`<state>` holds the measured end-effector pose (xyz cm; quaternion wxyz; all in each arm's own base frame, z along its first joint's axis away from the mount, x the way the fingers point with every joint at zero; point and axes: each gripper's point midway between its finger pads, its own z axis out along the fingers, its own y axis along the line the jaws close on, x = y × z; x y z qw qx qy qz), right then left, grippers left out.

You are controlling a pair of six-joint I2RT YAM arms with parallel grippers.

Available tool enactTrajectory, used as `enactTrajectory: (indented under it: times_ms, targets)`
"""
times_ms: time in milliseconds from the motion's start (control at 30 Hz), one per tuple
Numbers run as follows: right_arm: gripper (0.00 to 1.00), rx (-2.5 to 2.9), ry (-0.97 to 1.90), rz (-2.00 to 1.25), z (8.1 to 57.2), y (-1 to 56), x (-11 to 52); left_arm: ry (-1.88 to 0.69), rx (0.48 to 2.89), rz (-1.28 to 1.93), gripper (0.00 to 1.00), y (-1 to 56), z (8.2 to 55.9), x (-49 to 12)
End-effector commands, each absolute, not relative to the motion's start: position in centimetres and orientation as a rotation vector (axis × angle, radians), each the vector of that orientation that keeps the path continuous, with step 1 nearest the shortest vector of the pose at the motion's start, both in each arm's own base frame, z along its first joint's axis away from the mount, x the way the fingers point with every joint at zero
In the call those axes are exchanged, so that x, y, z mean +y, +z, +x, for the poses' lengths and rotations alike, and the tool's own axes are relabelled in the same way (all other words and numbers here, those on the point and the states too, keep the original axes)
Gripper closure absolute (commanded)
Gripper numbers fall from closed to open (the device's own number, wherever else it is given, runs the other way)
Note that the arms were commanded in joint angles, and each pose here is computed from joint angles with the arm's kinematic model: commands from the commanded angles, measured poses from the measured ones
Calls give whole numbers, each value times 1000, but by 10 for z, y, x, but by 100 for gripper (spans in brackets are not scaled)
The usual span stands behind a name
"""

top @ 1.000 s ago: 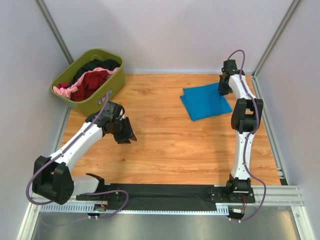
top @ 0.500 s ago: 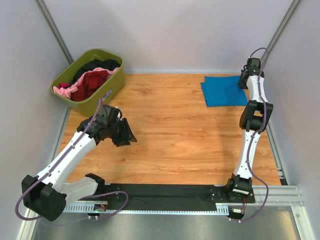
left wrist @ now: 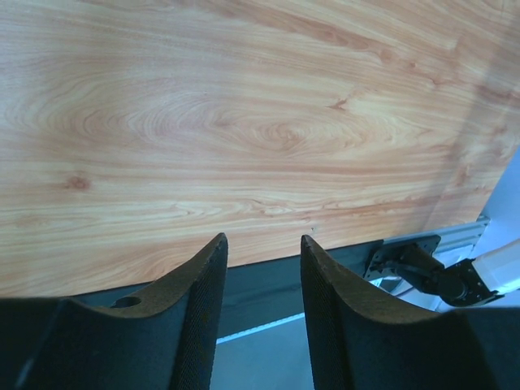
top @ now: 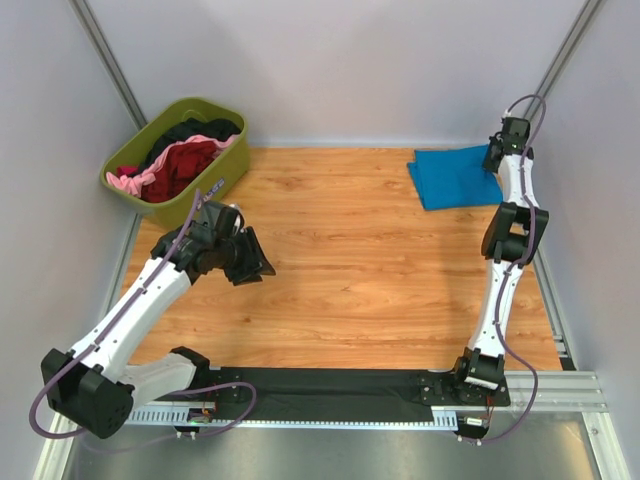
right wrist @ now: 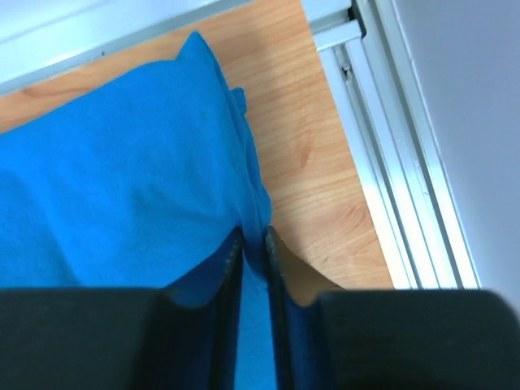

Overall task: Fold and stack the t-shirts
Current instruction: Neatly place the folded tshirt to the corner

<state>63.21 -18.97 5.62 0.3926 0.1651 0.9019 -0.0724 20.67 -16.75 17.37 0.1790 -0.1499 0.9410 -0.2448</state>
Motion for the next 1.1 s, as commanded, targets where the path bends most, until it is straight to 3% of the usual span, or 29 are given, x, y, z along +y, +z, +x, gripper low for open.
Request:
enactTrajectory:
  times_ms: [0, 33, 100, 133, 167, 233, 333, 400, 467, 767, 1067]
  targets:
    - [78, 2101, -215, 389, 652, 129, -207, -691, 2632, -411, 51, 186, 211, -168]
    - [76, 2091, -213, 392, 650, 138, -206, -692, 2631, -404, 51, 186, 212, -169]
    - [61, 2067, -217, 432, 643, 160, -206, -700, 2628, -378, 51, 190, 213, -170]
    - [45, 2092, -217, 448, 636, 158, -202, -698, 2642, -373, 50, 188, 213, -171]
    - [37, 2094, -204, 467, 632, 165, -199, -705, 2642, -353, 50, 190, 214, -173]
    - [17, 2101, -159, 531, 616, 187, -188, -746, 2632, -317, 43, 195, 216, -178]
    - [0, 2124, -89, 568, 588, 223, -158, -790, 2612, -241, 33, 205, 221, -186]
    - [0, 2119, -68, 573, 561, 257, -138, -809, 2577, -180, 23, 221, 226, -189]
    - [0, 2100, 28, 547, 530, 298, -102, -838, 2535, -124, 1, 239, 233, -195]
    - [0, 2234, 411, 537, 368, 313, 20, -902, 2272, 32, 0, 306, 245, -200]
    - [0, 2213, 750, 459, 251, 334, 77, -1037, 2220, 61, 1, 344, 213, -202]
